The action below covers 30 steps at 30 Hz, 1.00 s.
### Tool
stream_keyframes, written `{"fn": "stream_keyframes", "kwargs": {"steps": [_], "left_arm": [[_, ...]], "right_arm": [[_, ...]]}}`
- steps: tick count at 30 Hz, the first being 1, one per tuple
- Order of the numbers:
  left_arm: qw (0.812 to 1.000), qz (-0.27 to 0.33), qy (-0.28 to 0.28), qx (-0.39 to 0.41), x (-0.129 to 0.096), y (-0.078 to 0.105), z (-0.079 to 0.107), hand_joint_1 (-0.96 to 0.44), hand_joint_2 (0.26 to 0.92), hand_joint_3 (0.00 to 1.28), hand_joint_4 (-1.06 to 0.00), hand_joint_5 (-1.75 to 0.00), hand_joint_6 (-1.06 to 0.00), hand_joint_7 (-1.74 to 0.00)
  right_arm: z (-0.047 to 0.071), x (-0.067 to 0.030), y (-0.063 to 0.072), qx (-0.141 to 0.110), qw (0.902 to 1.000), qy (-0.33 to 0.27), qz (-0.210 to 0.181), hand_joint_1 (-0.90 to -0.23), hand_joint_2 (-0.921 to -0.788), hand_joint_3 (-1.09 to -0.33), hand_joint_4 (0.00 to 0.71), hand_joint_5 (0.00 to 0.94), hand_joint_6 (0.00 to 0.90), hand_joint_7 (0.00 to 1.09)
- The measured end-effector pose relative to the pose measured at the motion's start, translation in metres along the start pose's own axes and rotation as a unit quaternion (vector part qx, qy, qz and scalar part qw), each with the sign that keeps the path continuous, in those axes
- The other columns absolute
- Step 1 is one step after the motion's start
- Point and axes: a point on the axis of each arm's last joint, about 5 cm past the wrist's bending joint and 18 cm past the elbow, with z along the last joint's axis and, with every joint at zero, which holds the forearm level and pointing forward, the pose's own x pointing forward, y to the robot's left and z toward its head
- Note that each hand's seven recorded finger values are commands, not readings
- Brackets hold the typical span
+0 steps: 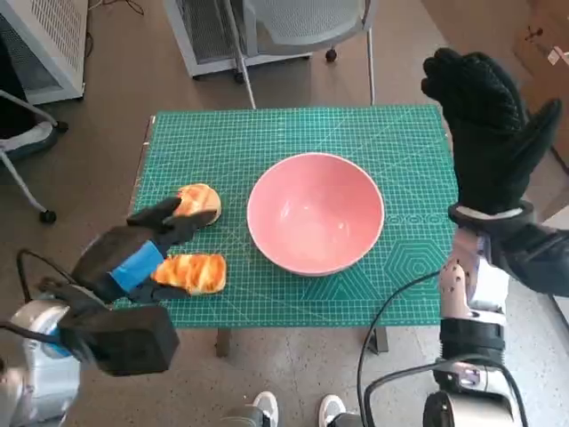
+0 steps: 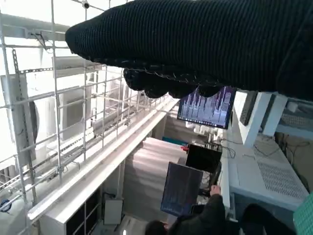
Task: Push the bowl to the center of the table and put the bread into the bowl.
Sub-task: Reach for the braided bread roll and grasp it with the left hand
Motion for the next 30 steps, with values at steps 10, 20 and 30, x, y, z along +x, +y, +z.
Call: {"fn": "stream_keyframes", "kwargs": {"steps": [10, 20, 30], "left_arm": [[0.998, -0.054, 0.026, 0.009, 0.008, -0.013, -0.007, -0.18, 0.731, 0.01, -0.20, 0.00, -0.38, 0.00], [0.991, -0.107, 0.081, 0.012, 0.020, -0.023, -0.015, -0.14, 0.747, 0.01, -0.18, 0.00, -0.37, 0.00], [0.985, -0.117, 0.123, -0.004, 0.041, -0.041, -0.028, -0.03, 0.806, 0.02, -0.35, -0.03, -0.49, -0.03]], "right_arm": [[-0.001, -0.0007, 0.000, 0.005, 1.0000, 0.001, 0.001, -0.588, -0.921, -0.554, 0.374, 0.006, 0.434, 0.02], [-0.002, -0.0015, -0.001, 0.006, 1.0000, 0.004, 0.002, -0.591, -0.921, -0.552, 0.376, 0.005, 0.436, 0.02], [-0.003, -0.0016, 0.000, 0.008, 1.0000, 0.004, 0.002, -0.591, -0.921, -0.551, 0.378, 0.004, 0.438, 0.02]]}}
